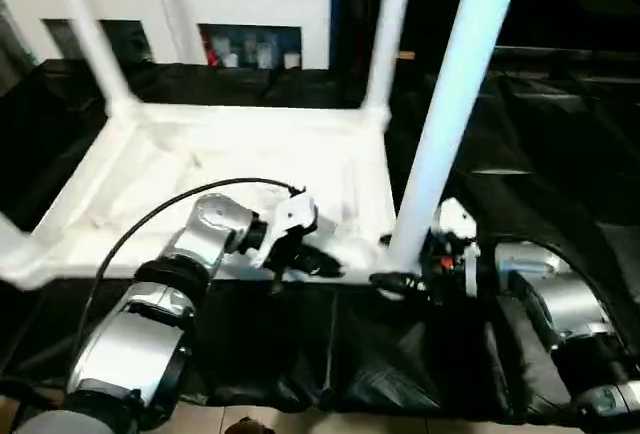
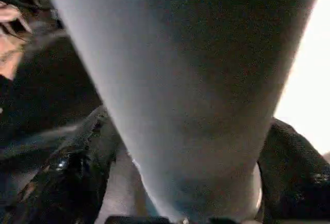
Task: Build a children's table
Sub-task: Rotate leg to tighten
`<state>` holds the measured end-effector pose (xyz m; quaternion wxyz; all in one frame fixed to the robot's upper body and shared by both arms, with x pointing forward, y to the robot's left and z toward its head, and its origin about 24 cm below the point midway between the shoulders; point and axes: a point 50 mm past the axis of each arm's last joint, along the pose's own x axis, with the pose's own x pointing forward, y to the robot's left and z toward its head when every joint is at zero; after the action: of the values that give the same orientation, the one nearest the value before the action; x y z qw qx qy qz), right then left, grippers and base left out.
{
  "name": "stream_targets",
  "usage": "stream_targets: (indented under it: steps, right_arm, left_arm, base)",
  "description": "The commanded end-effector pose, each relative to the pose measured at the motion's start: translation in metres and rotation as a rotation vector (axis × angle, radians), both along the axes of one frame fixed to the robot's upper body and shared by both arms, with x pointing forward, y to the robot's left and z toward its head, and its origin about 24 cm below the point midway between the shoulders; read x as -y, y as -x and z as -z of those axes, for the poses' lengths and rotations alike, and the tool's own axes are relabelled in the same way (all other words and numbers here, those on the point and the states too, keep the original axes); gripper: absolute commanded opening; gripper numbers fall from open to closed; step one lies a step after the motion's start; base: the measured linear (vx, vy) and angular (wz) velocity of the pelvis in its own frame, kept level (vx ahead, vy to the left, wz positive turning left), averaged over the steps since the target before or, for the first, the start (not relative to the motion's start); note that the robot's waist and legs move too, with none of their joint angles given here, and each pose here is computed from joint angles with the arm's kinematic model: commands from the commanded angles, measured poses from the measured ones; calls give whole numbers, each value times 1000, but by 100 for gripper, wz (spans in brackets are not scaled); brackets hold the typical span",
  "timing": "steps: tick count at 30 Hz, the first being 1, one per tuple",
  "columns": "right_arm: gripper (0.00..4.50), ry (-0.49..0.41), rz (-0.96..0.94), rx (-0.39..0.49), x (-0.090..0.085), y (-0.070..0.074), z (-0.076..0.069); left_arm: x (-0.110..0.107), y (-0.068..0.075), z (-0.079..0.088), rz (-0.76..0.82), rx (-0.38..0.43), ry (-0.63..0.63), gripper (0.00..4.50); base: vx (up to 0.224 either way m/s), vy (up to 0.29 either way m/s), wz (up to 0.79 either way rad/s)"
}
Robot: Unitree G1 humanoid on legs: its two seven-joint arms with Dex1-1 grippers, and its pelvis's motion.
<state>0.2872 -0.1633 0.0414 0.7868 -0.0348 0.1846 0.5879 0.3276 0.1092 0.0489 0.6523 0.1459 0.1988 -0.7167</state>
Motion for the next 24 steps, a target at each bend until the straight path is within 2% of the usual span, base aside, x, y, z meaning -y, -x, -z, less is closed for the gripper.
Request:
stream_targets:
  steps: [1, 7, 8, 13, 17, 18, 20, 24]
  right_arm:
    - [339, 7, -96, -47, -15, 8, 6]
    - [295, 3, -121, -63, -15, 11, 6]
    - [273, 2, -124, -67, -15, 12, 7]
    - [265, -15, -109, -69, -18, 14, 8]
    - [261, 3, 142, 18, -21, -2, 14]
    - [261, 12, 173, 22, -21, -4, 16]
    - [259, 55, 365, 28, -22, -15, 23]
    - [259, 40, 618, 5, -33, -28, 30]
  left_arm:
    - [16, 3, -7, 91, 23, 44, 0]
    - [13, 5, -5, 108, 10, 36, 0]
    - [12, 6, -4, 112, 6, 32, 0]
    - [13, 6, -2, 87, 5, 35, 0]
    - [19, -2, 2, -63, 51, 15, 0]
    - [21, -3, 2, -77, 52, 18, 0]
    - [30, -7, 2, -151, 65, 37, 0]
    - [55, -9, 4, -251, 72, 58, 0]
  base:
    - [0, 0, 0]
    - [0, 0, 0]
    - [0, 0, 0]
    - [0, 0, 0]
    - [0, 0, 0]
    - [0, 0, 0]
    - [0, 0, 0]
    - [0, 0, 0]
